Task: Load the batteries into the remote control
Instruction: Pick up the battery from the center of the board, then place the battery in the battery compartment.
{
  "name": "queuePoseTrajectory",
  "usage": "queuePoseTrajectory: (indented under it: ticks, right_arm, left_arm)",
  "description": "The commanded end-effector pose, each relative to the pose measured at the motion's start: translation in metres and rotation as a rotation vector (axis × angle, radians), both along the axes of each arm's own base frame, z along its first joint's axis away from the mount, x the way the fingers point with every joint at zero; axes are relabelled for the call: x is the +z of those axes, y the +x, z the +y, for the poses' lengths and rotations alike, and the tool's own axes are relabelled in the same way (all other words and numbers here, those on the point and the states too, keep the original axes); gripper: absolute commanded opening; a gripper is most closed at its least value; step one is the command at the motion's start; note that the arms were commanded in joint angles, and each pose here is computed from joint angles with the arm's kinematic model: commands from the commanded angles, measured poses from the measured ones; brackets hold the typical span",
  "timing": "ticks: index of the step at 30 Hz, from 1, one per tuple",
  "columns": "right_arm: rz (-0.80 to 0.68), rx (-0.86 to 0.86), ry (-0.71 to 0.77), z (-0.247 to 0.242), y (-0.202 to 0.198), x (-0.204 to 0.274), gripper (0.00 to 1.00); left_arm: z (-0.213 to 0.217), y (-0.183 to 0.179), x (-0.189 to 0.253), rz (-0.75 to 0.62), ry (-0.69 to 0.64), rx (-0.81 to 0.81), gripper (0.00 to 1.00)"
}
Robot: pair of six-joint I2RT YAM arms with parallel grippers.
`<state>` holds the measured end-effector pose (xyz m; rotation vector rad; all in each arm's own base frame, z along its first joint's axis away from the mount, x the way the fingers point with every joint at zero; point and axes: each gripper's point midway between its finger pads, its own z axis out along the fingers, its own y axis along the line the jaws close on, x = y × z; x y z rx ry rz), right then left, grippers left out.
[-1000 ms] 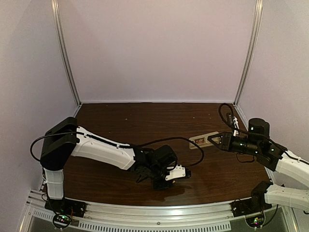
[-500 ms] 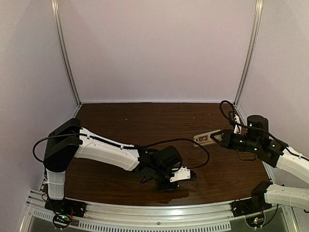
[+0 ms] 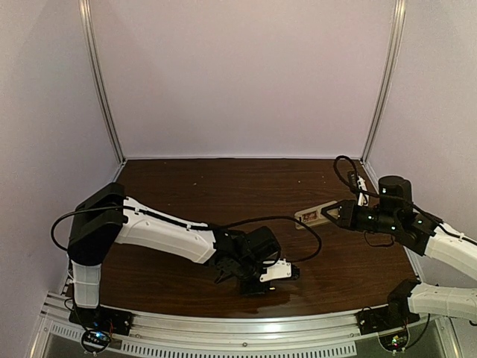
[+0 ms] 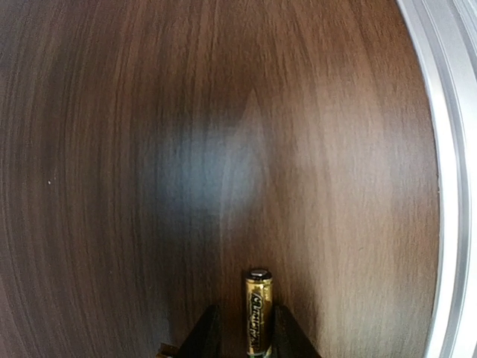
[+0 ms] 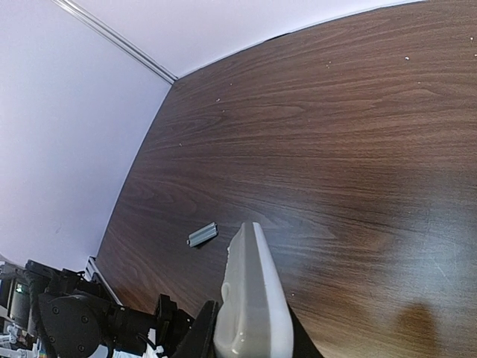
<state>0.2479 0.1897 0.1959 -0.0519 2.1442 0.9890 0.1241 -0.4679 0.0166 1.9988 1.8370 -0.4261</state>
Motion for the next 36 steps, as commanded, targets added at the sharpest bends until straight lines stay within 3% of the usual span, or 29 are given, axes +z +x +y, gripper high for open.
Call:
queuePoseTrajectory:
  ticks: [1, 10, 16, 24, 36]
  right_arm:
    - [-0.046, 0.029, 0.026, 0.003, 0.0, 0.013, 0.0]
    - [-0.046, 0.051, 0.066, -0.001, -0.003, 0.011, 0.0]
    - [-0.077, 0.159, 0.237, 0.018, -0.015, 0.019, 0.0]
    - [-0.051, 0.246, 0.415, 0.032, -0.029, 0.024, 0.0]
    - [-0.001, 0.334, 0.472, 0.067, -0.042, 0.019, 0.0]
  left_arm:
    - [0.007, -0.002, -0.006, -0.023, 0.054, -0.008, 0.27]
    - [-0.005, -0.015, 0.008, 0.004, 0.007, -0.058, 0.07]
    - [-0.005, -0.01, 0.066, -0.037, -0.114, -0.006, 0.01]
    - [0.015, 0.024, 0.153, -0.208, -0.246, 0.18, 0.0]
    - [0.03, 0.059, 0.191, -0.297, -0.235, 0.348, 0.0]
